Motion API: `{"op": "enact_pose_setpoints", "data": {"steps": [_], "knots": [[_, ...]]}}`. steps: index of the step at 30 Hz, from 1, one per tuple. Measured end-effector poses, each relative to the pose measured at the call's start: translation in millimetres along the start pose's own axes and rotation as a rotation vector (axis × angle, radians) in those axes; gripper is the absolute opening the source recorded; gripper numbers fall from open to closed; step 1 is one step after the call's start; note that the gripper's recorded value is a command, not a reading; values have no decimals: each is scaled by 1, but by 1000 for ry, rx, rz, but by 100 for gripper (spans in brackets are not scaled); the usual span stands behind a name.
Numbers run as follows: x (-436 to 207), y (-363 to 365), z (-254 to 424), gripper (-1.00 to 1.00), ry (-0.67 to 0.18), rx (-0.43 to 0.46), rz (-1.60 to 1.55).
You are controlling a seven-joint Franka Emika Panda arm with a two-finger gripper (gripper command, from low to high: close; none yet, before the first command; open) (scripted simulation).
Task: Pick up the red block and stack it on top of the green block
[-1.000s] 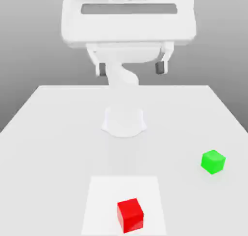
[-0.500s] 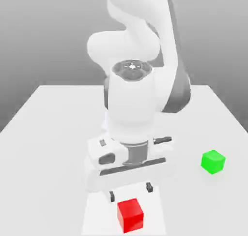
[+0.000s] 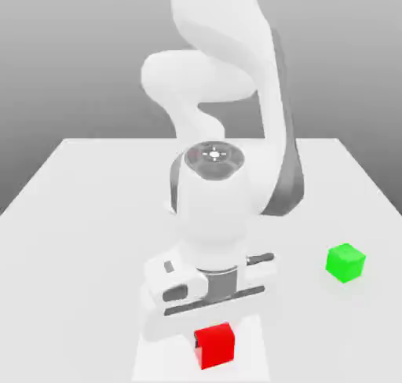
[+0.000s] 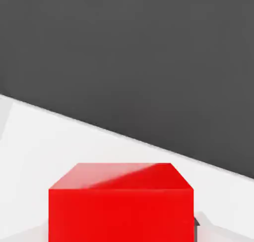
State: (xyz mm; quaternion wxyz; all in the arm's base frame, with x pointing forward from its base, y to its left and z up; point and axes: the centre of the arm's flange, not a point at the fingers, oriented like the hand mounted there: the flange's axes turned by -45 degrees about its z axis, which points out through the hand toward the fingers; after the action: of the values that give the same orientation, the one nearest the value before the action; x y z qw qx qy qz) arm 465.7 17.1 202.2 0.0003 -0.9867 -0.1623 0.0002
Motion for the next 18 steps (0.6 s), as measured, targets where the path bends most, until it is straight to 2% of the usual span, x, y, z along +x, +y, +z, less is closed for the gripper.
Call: {"op": "enact_pose_setpoints", "data": {"steps": [6,11,18], "knots": [[-10,-139,-23,-100,0,18,-225],[-56,-253,-35,-100,-2,18,-440],[-119,-326,-27,-100,0,-1,-605]]}}
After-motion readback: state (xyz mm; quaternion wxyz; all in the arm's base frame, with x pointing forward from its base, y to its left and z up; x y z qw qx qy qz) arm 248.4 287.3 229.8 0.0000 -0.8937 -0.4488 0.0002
